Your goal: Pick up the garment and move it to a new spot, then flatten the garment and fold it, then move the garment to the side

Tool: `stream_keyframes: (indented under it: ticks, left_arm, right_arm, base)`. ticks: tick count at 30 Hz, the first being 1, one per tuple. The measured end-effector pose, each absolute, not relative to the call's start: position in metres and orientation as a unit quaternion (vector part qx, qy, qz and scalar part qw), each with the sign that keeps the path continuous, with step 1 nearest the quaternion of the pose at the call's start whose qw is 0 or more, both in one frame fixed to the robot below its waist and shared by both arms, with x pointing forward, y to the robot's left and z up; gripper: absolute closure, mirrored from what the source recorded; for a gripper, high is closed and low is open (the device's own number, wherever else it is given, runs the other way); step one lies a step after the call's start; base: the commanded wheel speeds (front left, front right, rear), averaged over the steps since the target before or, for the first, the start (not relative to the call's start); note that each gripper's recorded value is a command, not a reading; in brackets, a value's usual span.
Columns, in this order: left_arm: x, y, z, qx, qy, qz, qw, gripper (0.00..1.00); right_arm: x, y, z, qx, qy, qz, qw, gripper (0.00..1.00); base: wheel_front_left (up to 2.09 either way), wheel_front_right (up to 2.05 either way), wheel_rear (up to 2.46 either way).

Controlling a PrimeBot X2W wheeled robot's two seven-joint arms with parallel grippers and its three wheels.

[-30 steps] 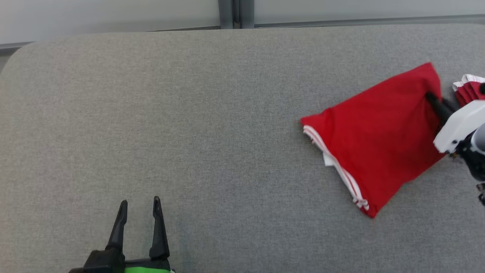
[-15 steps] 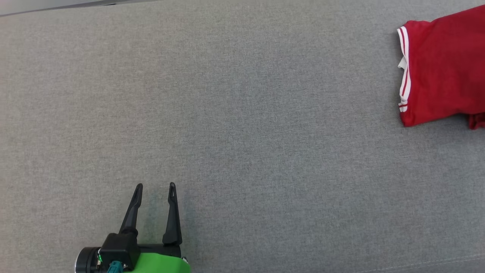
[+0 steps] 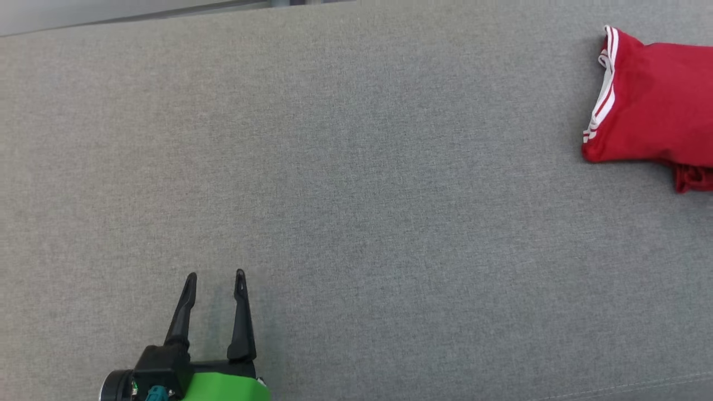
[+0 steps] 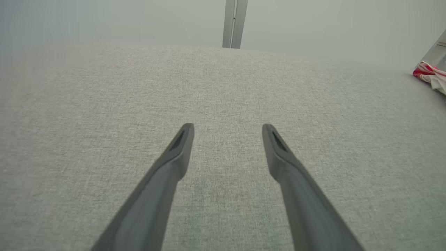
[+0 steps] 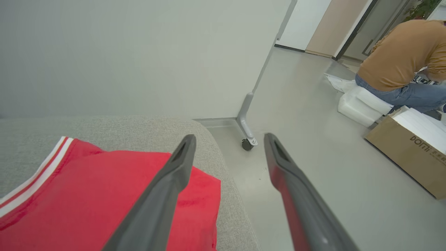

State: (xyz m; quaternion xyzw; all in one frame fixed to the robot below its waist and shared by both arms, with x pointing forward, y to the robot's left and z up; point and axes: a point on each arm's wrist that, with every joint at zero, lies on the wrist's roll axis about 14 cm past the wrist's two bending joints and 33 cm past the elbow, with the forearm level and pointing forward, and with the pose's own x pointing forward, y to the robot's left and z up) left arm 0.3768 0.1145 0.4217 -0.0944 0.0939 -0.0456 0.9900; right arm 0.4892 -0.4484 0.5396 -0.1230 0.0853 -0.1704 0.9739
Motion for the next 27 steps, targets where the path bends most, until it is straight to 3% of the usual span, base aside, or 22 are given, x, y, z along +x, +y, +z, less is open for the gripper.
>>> stream_keyframes:
  ticks: [8,14,20,27]
  left_arm:
    - [0.358,0.141,0.448,-0.098,0.060,-0.002,0.993,0.00]
    - [0.340,0.164,0.466,-0.097,0.031,0.034,0.994,0.00]
    - [0.326,0.173,0.476,-0.094,0.013,0.043,0.995,0.00]
    - [0.318,0.185,0.478,-0.092,0.008,0.059,0.994,0.00]
  right_arm:
    - [0.463,-0.370,0.539,-0.153,0.016,-0.068,0.986,0.00]
    - [0.402,-0.294,0.518,-0.113,-0.013,-0.005,0.994,0.00]
    - [0.357,-0.243,0.505,-0.073,-0.021,0.022,0.997,0.00]
    - [0.339,-0.221,0.494,-0.043,-0.013,0.025,0.999,0.00]
  base:
    - [0.00,0.00,0.00]
    - [0.00,0.00,0.00]
    - [0.00,0.00,0.00]
    - [0.00,0.00,0.00]
